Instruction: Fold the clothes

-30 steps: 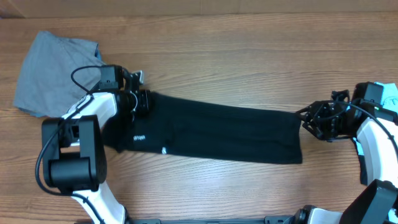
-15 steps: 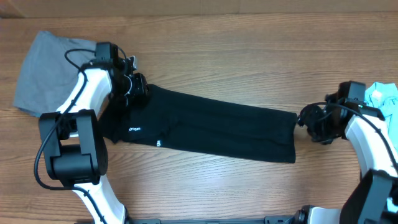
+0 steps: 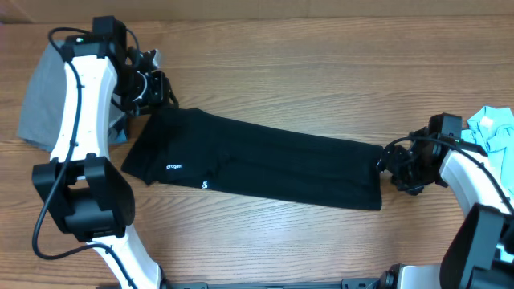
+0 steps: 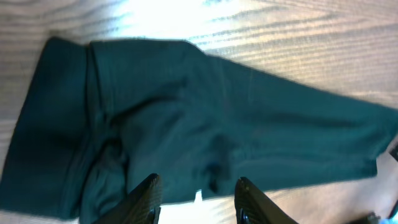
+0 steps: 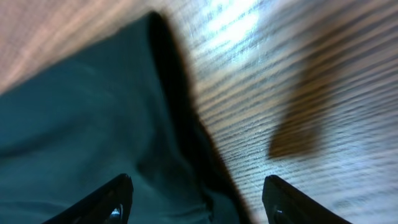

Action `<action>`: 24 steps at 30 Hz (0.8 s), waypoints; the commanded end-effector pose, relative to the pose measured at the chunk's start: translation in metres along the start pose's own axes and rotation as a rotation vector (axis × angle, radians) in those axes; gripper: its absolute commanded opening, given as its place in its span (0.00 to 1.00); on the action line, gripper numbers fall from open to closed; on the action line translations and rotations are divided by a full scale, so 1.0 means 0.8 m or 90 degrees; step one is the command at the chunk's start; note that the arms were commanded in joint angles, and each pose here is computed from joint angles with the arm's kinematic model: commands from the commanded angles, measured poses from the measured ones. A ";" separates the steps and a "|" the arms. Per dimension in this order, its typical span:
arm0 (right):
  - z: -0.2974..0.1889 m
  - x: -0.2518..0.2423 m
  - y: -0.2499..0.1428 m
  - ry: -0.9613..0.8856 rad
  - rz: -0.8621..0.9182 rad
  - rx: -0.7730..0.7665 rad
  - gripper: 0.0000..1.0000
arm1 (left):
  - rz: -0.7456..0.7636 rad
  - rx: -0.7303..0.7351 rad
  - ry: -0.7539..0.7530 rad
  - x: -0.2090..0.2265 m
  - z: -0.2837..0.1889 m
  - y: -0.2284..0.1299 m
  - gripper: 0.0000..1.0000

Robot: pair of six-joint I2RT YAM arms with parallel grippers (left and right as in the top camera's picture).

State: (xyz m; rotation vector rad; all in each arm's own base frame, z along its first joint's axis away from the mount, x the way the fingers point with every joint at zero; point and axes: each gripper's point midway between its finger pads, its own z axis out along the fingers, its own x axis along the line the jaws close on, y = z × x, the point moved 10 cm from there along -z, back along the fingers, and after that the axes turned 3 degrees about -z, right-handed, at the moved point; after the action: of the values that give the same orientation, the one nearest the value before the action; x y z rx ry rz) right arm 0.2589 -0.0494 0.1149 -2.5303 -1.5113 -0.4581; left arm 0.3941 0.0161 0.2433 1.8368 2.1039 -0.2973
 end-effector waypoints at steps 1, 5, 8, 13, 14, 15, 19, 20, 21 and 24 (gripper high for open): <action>0.029 -0.010 -0.012 0.014 -0.005 0.050 0.71 | 0.071 -0.049 -0.003 -0.018 -0.048 -0.017 0.43; 0.045 0.004 -0.017 0.159 -0.084 0.096 0.66 | 0.090 -0.085 -0.003 -0.028 -0.074 -0.030 0.45; 0.048 0.006 -0.023 0.171 -0.082 0.120 0.49 | 0.101 -0.094 -0.002 -0.032 -0.085 -0.037 0.47; 0.047 0.005 -0.026 0.166 -0.076 0.130 0.15 | 0.113 -0.089 -0.001 -0.033 -0.088 -0.042 0.47; 0.046 0.003 -0.025 0.157 -0.070 0.127 0.10 | 0.113 -0.089 -0.001 -0.033 -0.088 -0.042 0.47; 0.045 0.001 -0.023 0.142 -0.054 0.123 0.08 | 0.113 -0.089 -0.001 -0.033 -0.088 -0.042 0.47; 0.029 -0.003 -0.014 0.103 -0.021 0.100 0.04 | 0.113 -0.088 -0.001 -0.033 -0.087 -0.042 0.47; 0.021 -0.002 -0.012 0.092 -0.021 0.089 0.04 | 0.113 -0.088 -0.001 -0.033 -0.087 -0.042 0.47; 0.007 -0.001 -0.008 0.061 -0.010 0.072 0.04 | 0.113 -0.088 -0.001 -0.033 -0.087 -0.042 0.47; -0.019 0.004 -0.001 0.021 -0.004 0.040 0.04 | 0.113 -0.089 -0.001 -0.033 -0.088 -0.042 0.47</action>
State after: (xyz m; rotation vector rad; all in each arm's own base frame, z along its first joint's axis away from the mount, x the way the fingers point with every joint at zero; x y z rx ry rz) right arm 0.2439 -0.0378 0.0975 -2.2990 -1.4399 -0.4327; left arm 0.3581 0.0133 0.3067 1.9053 1.9397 -0.1415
